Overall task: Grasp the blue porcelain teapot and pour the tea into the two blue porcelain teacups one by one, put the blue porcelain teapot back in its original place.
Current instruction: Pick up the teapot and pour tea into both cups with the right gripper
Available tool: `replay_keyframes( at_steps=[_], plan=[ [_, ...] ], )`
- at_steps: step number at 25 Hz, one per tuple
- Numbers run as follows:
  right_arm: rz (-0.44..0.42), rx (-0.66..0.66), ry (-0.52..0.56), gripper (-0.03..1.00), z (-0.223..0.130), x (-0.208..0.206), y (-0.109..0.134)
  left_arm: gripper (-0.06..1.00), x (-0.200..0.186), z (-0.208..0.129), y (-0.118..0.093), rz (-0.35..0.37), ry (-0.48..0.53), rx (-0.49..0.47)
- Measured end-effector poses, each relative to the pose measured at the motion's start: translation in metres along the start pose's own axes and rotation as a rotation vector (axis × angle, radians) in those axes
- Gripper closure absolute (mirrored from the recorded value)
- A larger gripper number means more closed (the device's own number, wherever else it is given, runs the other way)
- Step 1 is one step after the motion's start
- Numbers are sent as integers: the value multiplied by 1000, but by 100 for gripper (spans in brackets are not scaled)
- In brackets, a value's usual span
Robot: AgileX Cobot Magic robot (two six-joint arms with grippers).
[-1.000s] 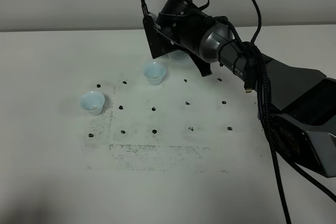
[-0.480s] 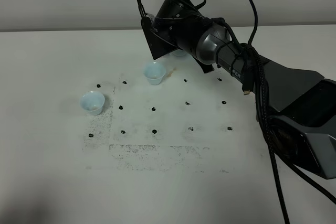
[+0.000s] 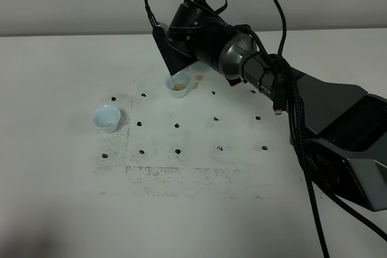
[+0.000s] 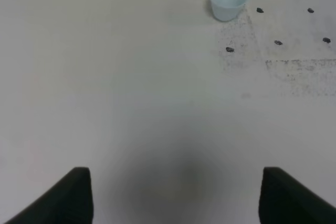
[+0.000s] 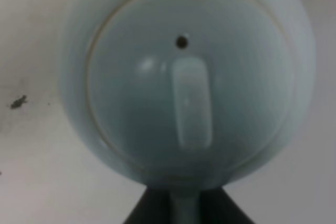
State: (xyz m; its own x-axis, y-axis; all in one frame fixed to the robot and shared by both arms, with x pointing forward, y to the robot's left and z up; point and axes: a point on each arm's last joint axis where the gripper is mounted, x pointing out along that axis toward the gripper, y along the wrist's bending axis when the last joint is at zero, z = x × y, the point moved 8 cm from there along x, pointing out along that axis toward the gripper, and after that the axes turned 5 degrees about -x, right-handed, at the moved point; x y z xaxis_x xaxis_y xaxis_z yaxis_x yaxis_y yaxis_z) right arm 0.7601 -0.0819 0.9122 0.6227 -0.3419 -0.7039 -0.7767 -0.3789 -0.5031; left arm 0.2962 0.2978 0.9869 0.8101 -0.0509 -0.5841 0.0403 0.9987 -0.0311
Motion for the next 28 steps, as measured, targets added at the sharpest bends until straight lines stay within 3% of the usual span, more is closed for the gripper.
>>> replay_keyframes(
  at_steps=[28],
  plan=[
    [-35,-35,14,88,-2,0,-6,28,0,0,0,0,0,1]
  ],
)
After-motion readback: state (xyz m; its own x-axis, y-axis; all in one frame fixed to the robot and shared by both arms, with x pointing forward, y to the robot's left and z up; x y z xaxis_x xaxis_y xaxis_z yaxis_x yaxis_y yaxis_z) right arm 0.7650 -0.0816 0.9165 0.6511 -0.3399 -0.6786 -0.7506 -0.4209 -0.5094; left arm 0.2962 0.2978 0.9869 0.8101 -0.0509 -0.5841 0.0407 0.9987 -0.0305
